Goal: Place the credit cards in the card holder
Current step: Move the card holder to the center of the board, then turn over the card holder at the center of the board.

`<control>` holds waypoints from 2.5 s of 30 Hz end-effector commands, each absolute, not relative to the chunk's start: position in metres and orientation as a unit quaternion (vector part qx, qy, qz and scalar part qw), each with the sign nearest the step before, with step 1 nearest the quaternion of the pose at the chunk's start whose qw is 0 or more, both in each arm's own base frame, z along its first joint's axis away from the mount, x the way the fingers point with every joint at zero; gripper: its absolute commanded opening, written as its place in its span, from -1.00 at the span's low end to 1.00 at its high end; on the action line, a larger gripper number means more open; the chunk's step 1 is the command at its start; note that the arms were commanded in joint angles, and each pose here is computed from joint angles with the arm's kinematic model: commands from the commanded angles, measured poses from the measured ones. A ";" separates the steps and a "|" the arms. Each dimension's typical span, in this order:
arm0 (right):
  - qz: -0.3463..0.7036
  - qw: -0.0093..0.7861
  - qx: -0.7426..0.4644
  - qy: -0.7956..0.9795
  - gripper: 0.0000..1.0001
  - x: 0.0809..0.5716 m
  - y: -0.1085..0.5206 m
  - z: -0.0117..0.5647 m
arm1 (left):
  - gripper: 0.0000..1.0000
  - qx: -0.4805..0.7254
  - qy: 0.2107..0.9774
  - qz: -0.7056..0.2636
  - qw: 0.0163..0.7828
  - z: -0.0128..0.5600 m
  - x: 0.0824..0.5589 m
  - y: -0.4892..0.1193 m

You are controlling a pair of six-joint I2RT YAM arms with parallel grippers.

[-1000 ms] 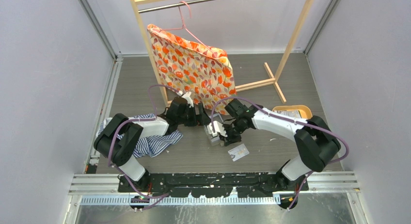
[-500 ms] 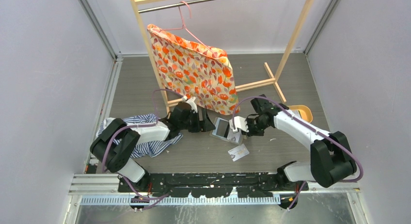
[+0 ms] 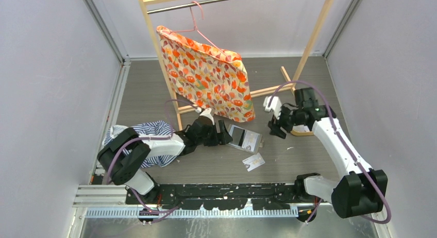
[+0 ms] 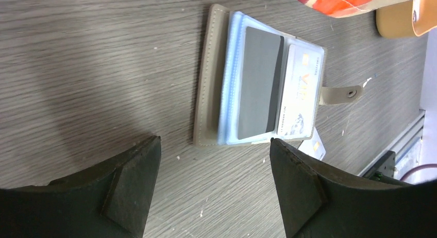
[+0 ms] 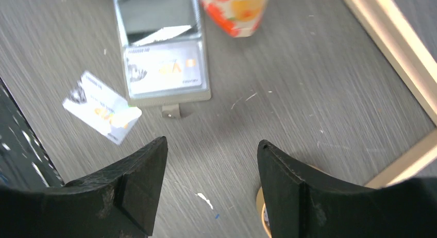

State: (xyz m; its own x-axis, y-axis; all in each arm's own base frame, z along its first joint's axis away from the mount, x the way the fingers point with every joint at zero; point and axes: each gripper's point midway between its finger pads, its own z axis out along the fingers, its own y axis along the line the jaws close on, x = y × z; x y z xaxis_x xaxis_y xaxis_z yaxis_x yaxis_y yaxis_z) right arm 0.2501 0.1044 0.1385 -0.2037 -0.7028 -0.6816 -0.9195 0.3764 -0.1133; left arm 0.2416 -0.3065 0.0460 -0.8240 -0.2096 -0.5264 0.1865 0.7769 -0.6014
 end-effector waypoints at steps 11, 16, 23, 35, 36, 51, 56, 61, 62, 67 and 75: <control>0.300 0.369 -0.187 0.860 0.37 0.277 0.068 0.181 | 0.59 0.004 0.865 -0.356 0.355 0.071 0.257 -0.308; 0.302 0.341 -0.169 0.874 0.36 0.277 0.062 0.162 | 0.50 -0.033 0.891 -0.310 0.330 0.046 0.261 -0.303; 0.322 0.322 -0.166 0.875 0.33 0.275 0.066 0.148 | 0.20 -0.045 0.910 -0.284 0.298 0.031 0.256 -0.308; 0.378 0.232 -0.216 0.870 0.26 0.252 0.116 0.123 | -0.48 -0.059 0.923 -0.272 0.266 0.003 0.234 -0.325; 0.381 0.223 -0.218 0.870 0.26 0.250 0.120 0.120 | -0.60 -0.062 0.922 -0.271 0.269 0.003 0.234 -0.326; 0.362 0.122 -0.212 0.899 -0.32 0.241 0.143 0.085 | -0.99 -0.102 0.891 -0.296 0.329 0.027 0.206 -0.330; 0.340 0.067 -0.222 0.911 -0.51 0.240 0.154 0.064 | -0.99 -0.097 0.872 -0.316 0.360 0.041 0.194 -0.327; 0.287 0.035 -0.203 0.936 -0.64 0.251 0.143 0.040 | -0.28 -0.090 0.843 -0.356 0.394 0.062 0.195 -0.320; 0.276 0.033 -0.200 0.940 -0.66 0.252 0.140 0.035 | -0.15 -0.079 0.841 -0.356 0.399 0.065 0.196 -0.319; 0.241 0.029 -0.200 0.949 -0.67 0.256 0.129 0.025 | 0.29 -0.026 0.836 -0.383 0.391 0.082 0.200 -0.324; 0.189 0.036 -0.205 0.960 -0.62 0.265 0.113 0.014 | 0.39 0.005 0.845 -0.404 0.350 0.078 0.214 -0.329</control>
State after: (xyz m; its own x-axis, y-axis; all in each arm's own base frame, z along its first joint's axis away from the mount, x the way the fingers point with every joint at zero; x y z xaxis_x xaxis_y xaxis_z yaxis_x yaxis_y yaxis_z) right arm 0.2448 0.1302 0.0219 -0.9229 -0.3663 -0.1185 -0.3773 0.7996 0.4671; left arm 0.2090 -0.3089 0.0616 -0.7398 -0.3221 -0.5908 0.2050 0.7284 -0.6538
